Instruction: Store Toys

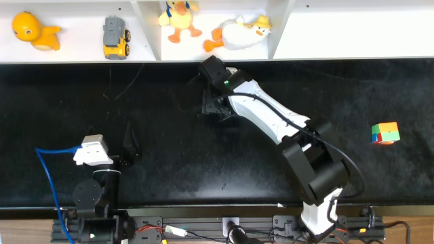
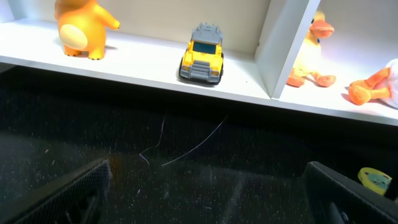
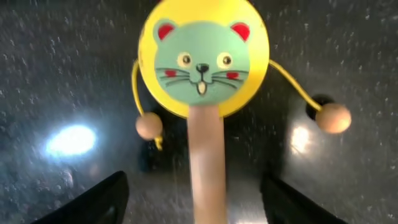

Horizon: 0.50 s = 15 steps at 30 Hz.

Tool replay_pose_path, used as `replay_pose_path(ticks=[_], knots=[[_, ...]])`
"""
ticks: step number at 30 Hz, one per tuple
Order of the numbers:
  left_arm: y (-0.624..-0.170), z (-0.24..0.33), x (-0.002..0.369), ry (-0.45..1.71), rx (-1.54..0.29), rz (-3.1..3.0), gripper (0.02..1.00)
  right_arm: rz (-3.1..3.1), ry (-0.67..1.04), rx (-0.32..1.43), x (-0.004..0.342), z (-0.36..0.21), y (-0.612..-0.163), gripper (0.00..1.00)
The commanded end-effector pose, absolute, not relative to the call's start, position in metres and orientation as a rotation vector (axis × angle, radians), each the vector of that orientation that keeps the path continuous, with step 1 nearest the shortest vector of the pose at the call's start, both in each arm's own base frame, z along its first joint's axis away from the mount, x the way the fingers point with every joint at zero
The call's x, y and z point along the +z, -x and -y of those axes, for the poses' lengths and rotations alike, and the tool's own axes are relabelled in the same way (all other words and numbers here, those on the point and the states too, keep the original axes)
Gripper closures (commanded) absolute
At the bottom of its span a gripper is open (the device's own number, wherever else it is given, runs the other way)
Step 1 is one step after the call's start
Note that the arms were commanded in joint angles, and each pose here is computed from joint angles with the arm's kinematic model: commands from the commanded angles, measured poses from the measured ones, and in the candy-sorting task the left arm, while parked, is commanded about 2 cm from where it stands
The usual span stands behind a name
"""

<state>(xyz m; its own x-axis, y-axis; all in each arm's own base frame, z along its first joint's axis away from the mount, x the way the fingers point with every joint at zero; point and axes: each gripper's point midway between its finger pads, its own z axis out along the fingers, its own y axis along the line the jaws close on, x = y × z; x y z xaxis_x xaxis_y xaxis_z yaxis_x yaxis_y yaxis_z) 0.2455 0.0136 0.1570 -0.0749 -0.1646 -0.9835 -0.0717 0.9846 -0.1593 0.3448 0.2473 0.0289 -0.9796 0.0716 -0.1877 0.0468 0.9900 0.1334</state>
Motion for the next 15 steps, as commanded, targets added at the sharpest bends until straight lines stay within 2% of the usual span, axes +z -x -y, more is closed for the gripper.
replay_pose_path(ticks=[1,6,15], knots=[[-0.2456,-0.0106,0.1564,0.16,-0.081,-1.642,0.02,-2.941,-0.089,0.159,0.0158,-0.2476,-0.3518,0.343],[-0.2456,-0.0106,0.1562,0.16,-0.081,-1.642,0.02,-2.946,-0.093,0.129,0.0101,-0.2442,-0.3523,0.549],[-0.2456,-0.0106,0.1562,0.16,-0.081,-1.642,0.02,-2.949,-0.1,0.126,0.009,-0.2423,-0.3529,0.713]])
